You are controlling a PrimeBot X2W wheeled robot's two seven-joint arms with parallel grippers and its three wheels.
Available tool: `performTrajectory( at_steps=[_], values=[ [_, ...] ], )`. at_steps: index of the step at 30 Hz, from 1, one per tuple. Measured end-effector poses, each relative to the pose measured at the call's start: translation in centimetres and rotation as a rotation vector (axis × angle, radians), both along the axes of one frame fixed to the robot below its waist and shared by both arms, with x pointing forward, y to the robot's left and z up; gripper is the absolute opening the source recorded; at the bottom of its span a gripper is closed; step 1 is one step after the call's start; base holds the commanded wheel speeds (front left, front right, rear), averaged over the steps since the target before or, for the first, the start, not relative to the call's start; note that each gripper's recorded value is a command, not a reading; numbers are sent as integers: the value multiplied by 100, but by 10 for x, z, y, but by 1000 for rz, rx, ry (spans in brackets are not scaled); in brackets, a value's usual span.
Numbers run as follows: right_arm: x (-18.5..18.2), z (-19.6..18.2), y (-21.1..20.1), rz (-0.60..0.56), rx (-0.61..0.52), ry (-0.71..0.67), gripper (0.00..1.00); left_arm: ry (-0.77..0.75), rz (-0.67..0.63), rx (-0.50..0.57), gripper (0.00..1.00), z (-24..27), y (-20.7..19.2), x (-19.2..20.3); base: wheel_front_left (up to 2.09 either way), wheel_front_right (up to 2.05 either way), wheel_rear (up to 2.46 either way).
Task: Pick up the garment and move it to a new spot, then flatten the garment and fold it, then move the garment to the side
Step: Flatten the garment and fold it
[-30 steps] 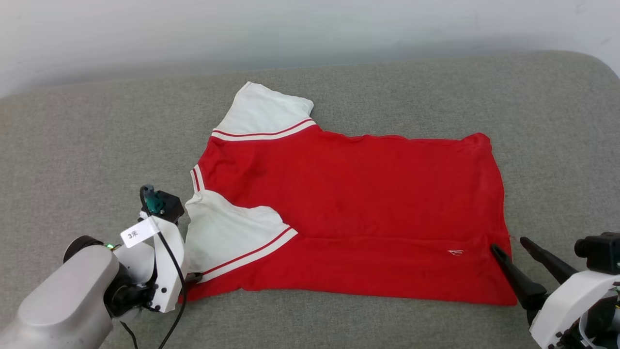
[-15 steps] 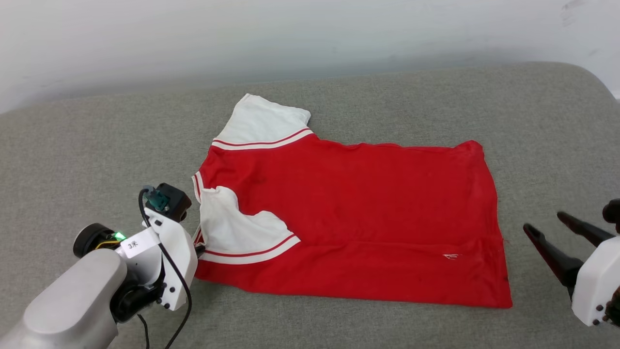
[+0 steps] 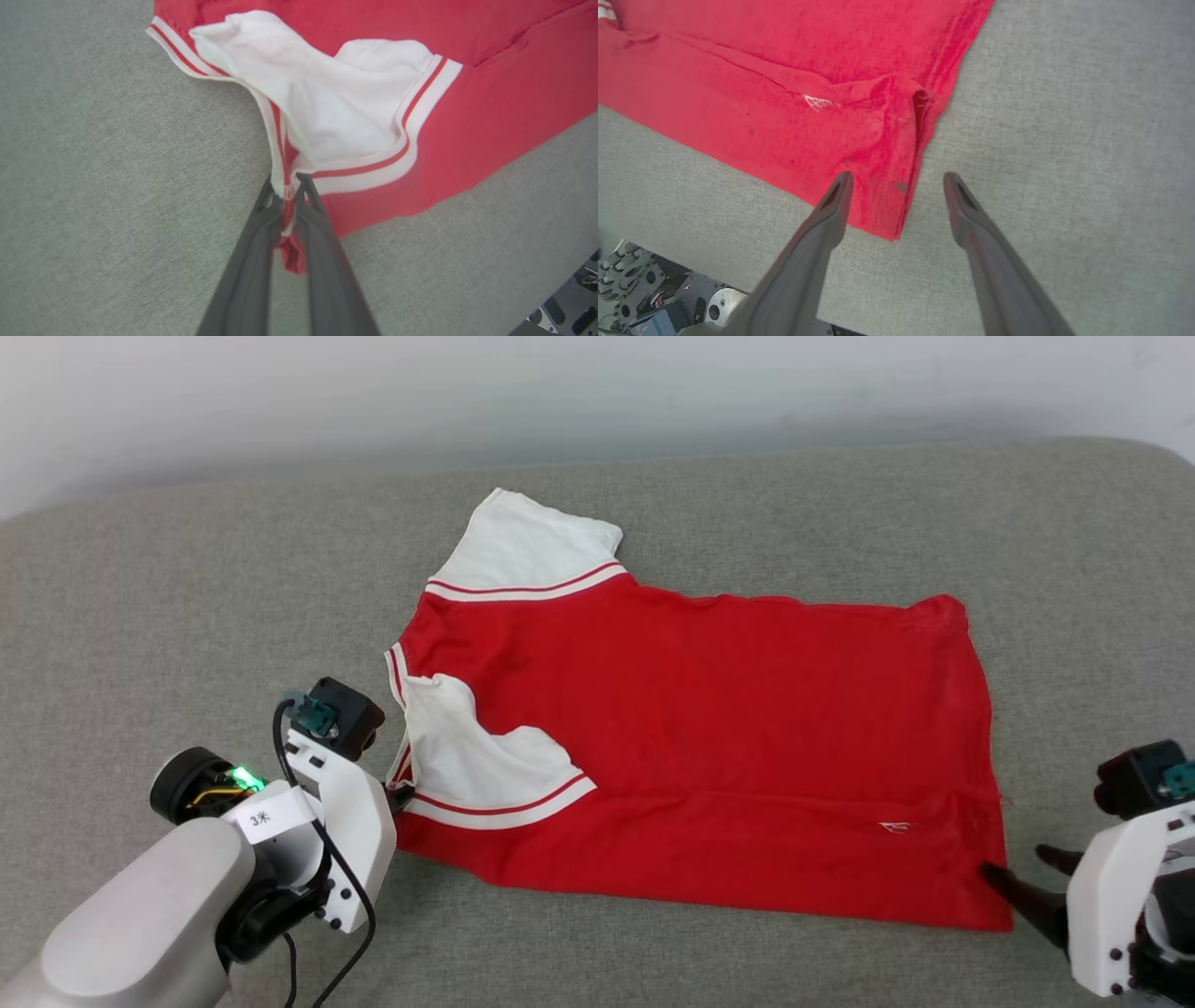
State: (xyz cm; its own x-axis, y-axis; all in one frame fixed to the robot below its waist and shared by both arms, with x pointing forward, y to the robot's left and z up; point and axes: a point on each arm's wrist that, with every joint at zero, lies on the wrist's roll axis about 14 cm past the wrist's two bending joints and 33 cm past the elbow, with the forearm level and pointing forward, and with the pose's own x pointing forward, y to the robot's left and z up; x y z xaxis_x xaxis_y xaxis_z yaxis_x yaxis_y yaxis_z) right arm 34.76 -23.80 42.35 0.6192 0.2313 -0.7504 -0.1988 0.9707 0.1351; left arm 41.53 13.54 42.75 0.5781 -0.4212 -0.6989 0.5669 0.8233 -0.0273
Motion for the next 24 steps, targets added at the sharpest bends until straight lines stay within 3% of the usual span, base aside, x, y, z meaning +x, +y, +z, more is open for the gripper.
performTrajectory(
  at_steps=[7, 11, 12, 13, 24],
  values=[
    [-8, -59, 19, 5, 26, 155, 100, 15, 19, -2, 0, -11, 5, 2, 0, 0, 0],
    [-10, -71, 23, 10, 29, 162, 100, 19, 33, -8, 0, -14, 8, 3, 0, 0, 0],
    [-8, -70, 23, 8, 31, 149, 87, 19, 36, -9, 0, -15, 9, 3, 0, 0, 0],
    [-6, -69, 23, 8, 33, 130, 2, 16, 40, -10, 0, -15, 9, 2, 0, 0, 0],
    [15, -20, 6, 4, 28, -88, 0, -14, 76, -37, 0, -1, 15, -19, 0, 0, 0]
  ],
)
